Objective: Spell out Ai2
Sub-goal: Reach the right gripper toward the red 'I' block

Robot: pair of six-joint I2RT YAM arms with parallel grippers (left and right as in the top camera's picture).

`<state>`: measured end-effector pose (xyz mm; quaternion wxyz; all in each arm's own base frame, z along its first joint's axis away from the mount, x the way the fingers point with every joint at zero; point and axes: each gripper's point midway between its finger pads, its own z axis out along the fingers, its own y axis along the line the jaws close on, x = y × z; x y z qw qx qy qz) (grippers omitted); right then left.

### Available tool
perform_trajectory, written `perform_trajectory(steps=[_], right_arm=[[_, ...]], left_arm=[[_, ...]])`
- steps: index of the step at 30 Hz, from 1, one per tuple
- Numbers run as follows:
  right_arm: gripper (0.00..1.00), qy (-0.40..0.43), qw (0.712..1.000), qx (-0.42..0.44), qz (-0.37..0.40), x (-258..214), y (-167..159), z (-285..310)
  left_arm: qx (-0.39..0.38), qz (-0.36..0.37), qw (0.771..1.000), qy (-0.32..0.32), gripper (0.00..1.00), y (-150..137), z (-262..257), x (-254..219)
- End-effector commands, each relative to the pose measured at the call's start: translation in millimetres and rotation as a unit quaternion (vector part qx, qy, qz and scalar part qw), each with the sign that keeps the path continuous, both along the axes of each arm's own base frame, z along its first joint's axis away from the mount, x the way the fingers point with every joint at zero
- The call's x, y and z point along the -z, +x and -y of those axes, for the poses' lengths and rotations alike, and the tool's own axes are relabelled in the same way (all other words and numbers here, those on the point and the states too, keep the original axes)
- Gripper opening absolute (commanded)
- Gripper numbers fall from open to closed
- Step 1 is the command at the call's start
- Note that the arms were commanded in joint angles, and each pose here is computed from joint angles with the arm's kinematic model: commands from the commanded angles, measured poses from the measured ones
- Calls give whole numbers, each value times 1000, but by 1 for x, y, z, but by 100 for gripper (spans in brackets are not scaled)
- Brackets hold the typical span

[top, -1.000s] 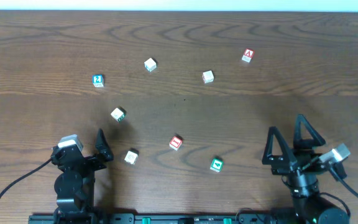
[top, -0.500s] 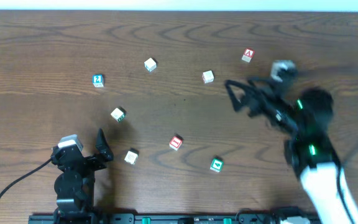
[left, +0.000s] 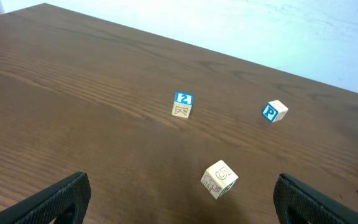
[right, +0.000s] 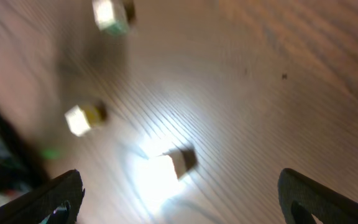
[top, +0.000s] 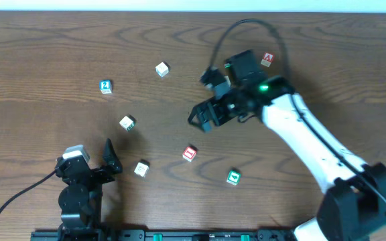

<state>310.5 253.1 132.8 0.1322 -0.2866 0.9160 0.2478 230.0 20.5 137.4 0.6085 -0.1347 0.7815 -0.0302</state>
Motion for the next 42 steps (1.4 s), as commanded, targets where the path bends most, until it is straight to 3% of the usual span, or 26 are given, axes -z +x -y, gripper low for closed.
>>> perform_trajectory(steps=[1, 8, 16, 31, 36, 42], right_arm=[[99, -111, 990, -63, 64, 16, -3, 3], [99, -222, 964, -132, 68, 60, -29, -7], [95, -236, 957, -166, 41, 101, -48, -20], [92, -201, 959, -201, 18, 121, -66, -26], [78, -183, 961, -205, 11, 123, -70, -31], [69, -181, 962, -204, 14, 123, -69, -33]], left_arm=[[-3, -13, 1000, 0, 95, 0, -1, 12], [-3, -13, 1000, 0, 95, 0, -1, 12], [-3, -13, 1000, 0, 95, 0, -1, 12], [-3, -13, 1000, 0, 95, 0, -1, 12], [-3, -13, 1000, 0, 95, 0, -1, 12], [-3, -13, 1000, 0, 95, 0, -1, 12]])
